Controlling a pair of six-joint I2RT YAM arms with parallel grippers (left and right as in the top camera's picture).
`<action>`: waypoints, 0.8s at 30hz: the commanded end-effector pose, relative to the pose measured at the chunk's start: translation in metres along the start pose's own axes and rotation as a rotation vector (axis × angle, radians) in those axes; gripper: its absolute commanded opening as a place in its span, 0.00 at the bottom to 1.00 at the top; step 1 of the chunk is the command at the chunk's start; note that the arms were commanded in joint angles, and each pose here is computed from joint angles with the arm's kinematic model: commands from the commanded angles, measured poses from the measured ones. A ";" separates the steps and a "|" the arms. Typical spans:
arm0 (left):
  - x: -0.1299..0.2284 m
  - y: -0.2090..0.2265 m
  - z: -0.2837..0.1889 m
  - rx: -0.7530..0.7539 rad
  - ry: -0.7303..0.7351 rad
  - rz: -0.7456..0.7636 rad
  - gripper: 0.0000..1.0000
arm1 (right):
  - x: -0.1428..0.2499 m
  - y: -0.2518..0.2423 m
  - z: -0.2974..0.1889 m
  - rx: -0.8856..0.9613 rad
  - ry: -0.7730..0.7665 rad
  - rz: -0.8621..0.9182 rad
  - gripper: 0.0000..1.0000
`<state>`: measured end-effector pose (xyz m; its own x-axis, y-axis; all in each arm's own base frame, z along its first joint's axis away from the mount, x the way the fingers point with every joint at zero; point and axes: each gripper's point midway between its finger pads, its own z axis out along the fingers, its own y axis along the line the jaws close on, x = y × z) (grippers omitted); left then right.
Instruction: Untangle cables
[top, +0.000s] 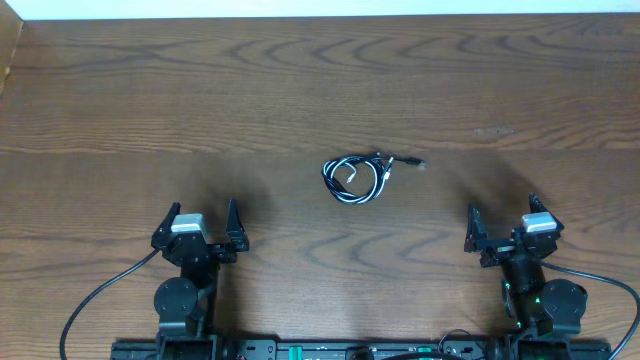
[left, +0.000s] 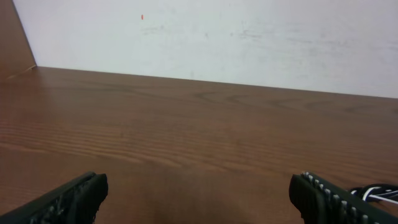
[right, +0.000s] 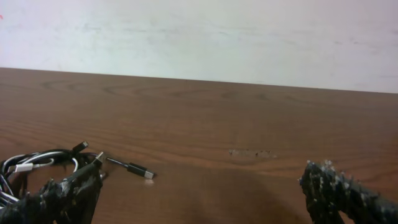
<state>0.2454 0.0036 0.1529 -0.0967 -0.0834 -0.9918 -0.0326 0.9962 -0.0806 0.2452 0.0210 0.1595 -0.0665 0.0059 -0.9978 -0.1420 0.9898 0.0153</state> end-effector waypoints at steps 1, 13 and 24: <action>0.002 0.008 -0.001 -0.043 0.014 0.021 0.98 | -0.001 0.006 0.000 -0.031 0.000 -0.019 0.99; -0.038 -0.008 0.003 0.023 0.079 0.022 0.98 | -0.029 0.019 0.007 -0.117 0.069 -0.002 0.99; -0.085 -0.053 0.039 0.216 0.310 0.000 0.98 | -0.072 0.016 0.051 -0.145 0.248 0.045 0.99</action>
<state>0.2836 -0.0211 0.2162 -0.3803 -0.0777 -0.9216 0.0755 0.9905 -0.1147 0.2880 0.0379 0.2165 -0.2885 0.0055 -0.9575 -0.2431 0.9668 0.0788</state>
